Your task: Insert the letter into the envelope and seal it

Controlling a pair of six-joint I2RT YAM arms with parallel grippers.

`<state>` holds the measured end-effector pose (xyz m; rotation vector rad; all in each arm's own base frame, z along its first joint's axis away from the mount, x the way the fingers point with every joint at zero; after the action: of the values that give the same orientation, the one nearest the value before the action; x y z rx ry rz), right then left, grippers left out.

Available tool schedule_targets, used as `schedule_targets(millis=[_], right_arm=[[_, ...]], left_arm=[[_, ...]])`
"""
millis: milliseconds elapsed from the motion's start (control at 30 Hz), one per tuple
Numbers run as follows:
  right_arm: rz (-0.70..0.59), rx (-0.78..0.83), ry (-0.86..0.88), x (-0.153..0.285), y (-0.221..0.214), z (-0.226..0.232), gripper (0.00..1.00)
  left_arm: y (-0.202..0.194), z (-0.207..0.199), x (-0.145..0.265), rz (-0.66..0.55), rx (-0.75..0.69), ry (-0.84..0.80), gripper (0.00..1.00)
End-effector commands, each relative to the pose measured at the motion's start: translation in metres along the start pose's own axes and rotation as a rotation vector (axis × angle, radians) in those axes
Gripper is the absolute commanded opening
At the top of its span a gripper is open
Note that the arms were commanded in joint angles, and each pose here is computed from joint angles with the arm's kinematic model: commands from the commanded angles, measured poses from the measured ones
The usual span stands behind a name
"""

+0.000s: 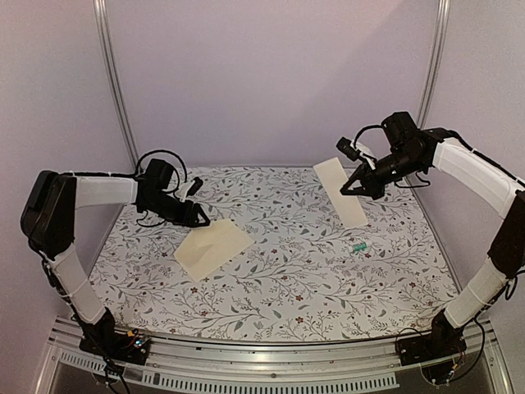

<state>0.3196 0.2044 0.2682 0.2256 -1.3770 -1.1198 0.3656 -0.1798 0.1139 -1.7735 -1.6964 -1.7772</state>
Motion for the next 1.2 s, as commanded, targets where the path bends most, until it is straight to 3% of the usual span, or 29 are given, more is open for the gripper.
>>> schedule_targets(millis=[0, 500, 1167], right_arm=[[-0.008, 0.021, 0.007, 0.010, 0.000, 0.009, 0.00], [-0.009, 0.013, 0.000, 0.009, 0.003, 0.006, 0.00], [0.004, 0.009, -0.010, 0.006, 0.000, 0.003, 0.00]], left_arm=[[-0.015, 0.014, 0.004, -0.008, 0.020, -0.066, 0.54], [-0.027, 0.048, -0.018, 0.023, 0.103, -0.077, 0.40], [-0.022, 0.046, -0.026, -0.021, 0.143, -0.221, 0.00]])
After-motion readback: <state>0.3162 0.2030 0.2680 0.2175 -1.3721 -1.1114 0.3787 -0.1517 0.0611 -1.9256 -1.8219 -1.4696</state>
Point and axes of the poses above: each gripper's point midway between its finger pads, its own x axis back along the fingers, its own z axis along the line the jaws close on, y = z × x, the point moved 4 cm from there along x, back along the fingers, and after that the axes turned 10 degrees about -x, right-handed, at the moved point
